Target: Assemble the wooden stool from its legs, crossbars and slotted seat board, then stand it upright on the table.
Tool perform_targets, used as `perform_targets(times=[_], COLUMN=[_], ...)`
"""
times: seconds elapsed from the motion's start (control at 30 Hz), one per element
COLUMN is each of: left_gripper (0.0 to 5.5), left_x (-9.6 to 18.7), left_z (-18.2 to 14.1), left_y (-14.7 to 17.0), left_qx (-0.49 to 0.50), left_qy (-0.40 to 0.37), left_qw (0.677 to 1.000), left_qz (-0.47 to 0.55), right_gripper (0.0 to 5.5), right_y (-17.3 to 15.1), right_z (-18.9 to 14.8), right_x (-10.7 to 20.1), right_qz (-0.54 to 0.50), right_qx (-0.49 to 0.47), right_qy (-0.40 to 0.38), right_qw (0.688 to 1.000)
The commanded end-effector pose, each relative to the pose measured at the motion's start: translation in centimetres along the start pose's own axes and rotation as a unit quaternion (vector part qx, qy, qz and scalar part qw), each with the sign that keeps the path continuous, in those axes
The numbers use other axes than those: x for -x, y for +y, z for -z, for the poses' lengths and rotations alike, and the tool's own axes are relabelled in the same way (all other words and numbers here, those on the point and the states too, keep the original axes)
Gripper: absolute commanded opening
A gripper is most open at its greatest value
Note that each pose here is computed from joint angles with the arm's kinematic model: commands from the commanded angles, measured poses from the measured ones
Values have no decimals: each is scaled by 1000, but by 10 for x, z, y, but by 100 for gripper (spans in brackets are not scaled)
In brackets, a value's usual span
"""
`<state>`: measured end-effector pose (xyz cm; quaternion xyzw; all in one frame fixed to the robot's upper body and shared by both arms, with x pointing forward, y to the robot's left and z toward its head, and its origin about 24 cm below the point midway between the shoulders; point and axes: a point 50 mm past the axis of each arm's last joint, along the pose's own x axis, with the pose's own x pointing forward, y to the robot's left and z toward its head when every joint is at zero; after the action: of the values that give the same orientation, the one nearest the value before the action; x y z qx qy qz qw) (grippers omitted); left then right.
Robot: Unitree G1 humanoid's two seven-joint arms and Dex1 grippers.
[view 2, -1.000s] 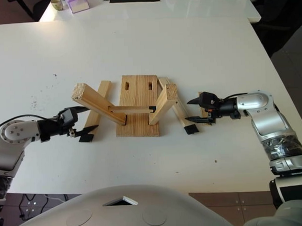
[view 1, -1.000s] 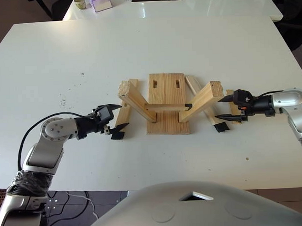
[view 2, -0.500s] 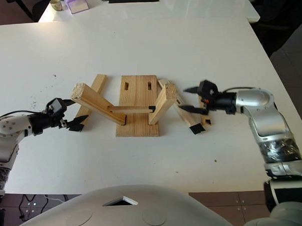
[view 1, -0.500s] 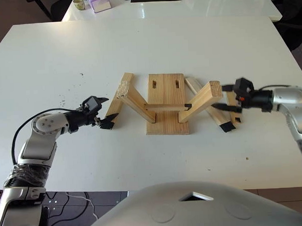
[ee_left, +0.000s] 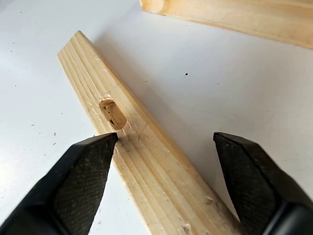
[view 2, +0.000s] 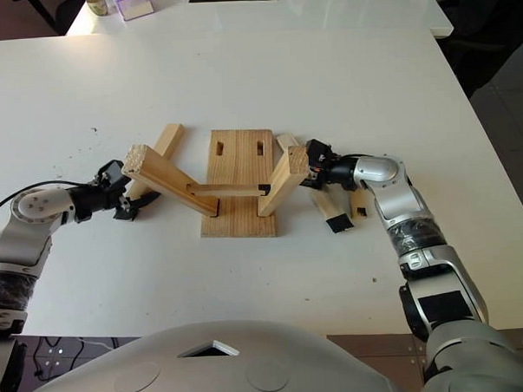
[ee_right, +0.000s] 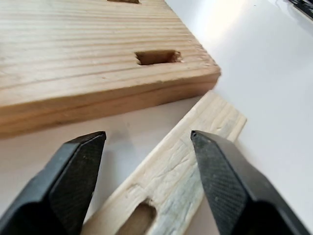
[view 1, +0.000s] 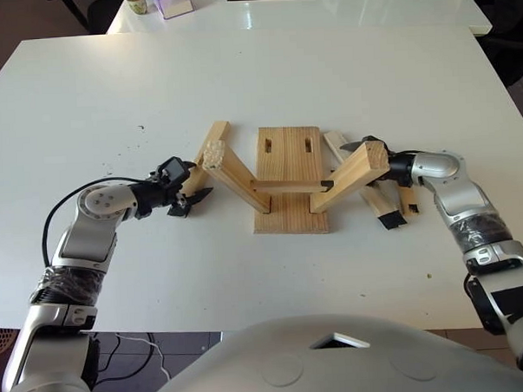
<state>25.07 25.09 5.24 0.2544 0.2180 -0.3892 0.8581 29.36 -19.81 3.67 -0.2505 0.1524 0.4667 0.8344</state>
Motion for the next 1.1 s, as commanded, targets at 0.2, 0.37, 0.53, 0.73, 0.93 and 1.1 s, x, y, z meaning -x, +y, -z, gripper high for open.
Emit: perform_targets(times=[0.2,0.37,0.53,0.73,0.93,1.1], left_gripper=[365,365,365,365,365,365], left_x=[-7,-14,-9,-12,-25,-44], left_z=[7,-37,-75,-84,-74,-85], left_y=[-7,-5,-19,-57,-97,-119], left_qx=[24,33,28,2,30,47], left_qy=[11,-105,-183,-183,-163,-178], left_qw=[1000,994,982,976,972,964], left_qz=[-6,-2,41,115,168,190], right_gripper=[320,320,320,320,320,320], right_y=[-23,-17,3,56,107,101], right_z=[16,-39,-50,-17,-18,-16], right_x=[29,45,75,99,85,63], right_qz=[54,64,10,-160,-269,-233], right_qx=[52,93,72,24,-24,-28], right_qy=[44,-84,-74,55,40,35], right_qw=[996,990,995,985,962,971])
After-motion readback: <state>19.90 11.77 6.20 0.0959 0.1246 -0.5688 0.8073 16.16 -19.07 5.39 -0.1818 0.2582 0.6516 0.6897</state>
